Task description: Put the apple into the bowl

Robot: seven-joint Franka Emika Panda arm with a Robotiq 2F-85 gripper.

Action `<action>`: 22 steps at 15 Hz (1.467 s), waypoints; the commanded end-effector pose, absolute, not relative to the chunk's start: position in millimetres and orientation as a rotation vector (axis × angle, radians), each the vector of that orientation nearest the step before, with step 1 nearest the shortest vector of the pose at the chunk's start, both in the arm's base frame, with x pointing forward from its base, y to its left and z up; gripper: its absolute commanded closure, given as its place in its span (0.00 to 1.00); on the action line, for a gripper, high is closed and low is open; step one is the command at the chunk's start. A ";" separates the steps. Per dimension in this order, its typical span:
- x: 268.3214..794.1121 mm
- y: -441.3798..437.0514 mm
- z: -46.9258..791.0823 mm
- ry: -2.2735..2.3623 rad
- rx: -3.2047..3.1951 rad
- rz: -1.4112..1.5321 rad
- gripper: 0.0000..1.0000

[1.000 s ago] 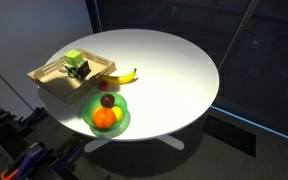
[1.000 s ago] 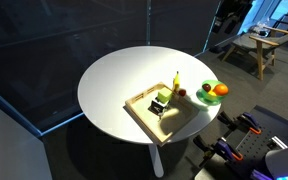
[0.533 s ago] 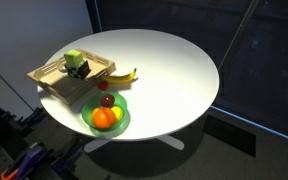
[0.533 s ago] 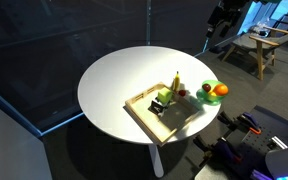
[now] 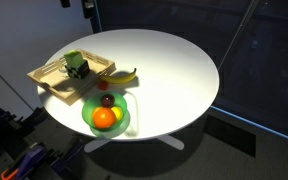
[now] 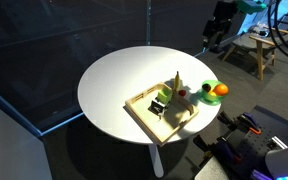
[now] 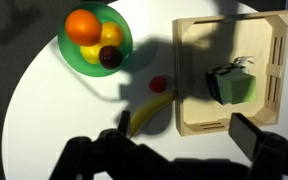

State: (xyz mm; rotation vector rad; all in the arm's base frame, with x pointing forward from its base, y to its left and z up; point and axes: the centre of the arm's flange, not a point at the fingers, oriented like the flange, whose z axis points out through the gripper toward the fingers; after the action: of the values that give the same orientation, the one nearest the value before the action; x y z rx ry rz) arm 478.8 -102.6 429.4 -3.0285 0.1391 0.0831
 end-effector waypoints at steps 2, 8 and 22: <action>494.4 -111.2 416.2 -0.076 -3.062 0.131 0.00; 499.5 -112.6 404.6 -0.290 -3.122 0.114 0.00; 495.6 -108.1 396.8 -0.276 -3.113 0.118 0.00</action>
State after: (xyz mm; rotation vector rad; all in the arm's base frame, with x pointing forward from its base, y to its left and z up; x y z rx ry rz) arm 494.8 -108.0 400.7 -3.1141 -0.2721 0.1254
